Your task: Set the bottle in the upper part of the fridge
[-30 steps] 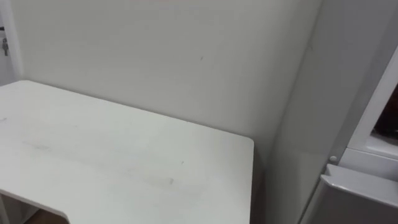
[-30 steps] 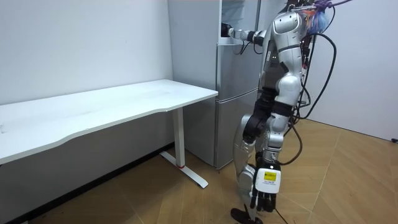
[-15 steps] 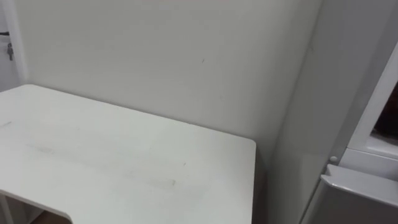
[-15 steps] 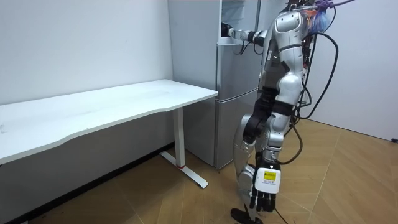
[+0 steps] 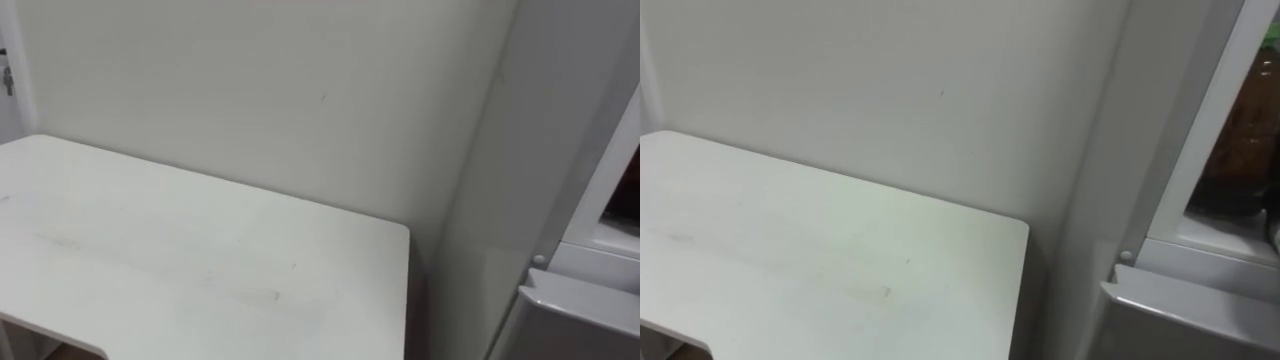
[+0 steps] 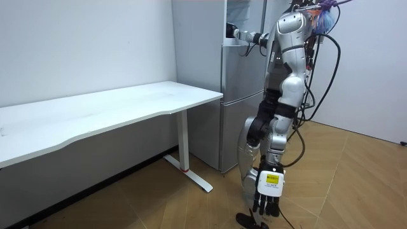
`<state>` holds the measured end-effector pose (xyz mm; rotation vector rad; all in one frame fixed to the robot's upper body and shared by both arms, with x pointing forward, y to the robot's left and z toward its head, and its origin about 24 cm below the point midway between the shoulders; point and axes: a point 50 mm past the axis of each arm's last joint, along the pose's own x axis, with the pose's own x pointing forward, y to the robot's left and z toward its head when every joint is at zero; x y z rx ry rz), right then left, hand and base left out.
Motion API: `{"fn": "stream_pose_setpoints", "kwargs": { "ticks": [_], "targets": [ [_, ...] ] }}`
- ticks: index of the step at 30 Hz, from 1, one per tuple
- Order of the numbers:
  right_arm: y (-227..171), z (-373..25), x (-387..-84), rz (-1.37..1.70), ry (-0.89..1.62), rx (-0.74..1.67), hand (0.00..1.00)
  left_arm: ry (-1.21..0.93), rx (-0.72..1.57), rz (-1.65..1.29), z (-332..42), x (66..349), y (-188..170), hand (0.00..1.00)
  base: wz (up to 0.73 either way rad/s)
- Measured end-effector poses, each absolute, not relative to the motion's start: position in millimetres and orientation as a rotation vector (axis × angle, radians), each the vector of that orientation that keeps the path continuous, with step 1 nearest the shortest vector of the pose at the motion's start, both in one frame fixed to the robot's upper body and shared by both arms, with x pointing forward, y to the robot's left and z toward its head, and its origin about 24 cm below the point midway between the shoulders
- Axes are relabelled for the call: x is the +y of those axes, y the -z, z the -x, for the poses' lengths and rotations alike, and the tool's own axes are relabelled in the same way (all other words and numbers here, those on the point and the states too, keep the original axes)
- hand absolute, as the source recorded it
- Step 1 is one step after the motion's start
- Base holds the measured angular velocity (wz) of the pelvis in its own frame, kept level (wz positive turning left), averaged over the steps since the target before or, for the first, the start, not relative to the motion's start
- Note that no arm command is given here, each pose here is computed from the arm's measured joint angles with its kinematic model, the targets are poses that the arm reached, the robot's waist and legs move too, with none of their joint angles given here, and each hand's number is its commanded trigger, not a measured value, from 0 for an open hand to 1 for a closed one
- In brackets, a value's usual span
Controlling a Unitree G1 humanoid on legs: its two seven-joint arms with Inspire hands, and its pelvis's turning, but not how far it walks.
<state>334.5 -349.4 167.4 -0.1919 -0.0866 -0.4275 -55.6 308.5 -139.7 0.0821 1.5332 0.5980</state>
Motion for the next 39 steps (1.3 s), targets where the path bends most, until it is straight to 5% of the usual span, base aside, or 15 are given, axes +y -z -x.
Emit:
{"fn": "stream_pose_setpoints", "kwargs": {
  "ticks": [39],
  "targets": [
    [-201,-295,-306,0.055,0.299,-0.359,0.00,-0.590,1.430,-0.119,40,300,142,0.00,-0.05]
  ]
}}
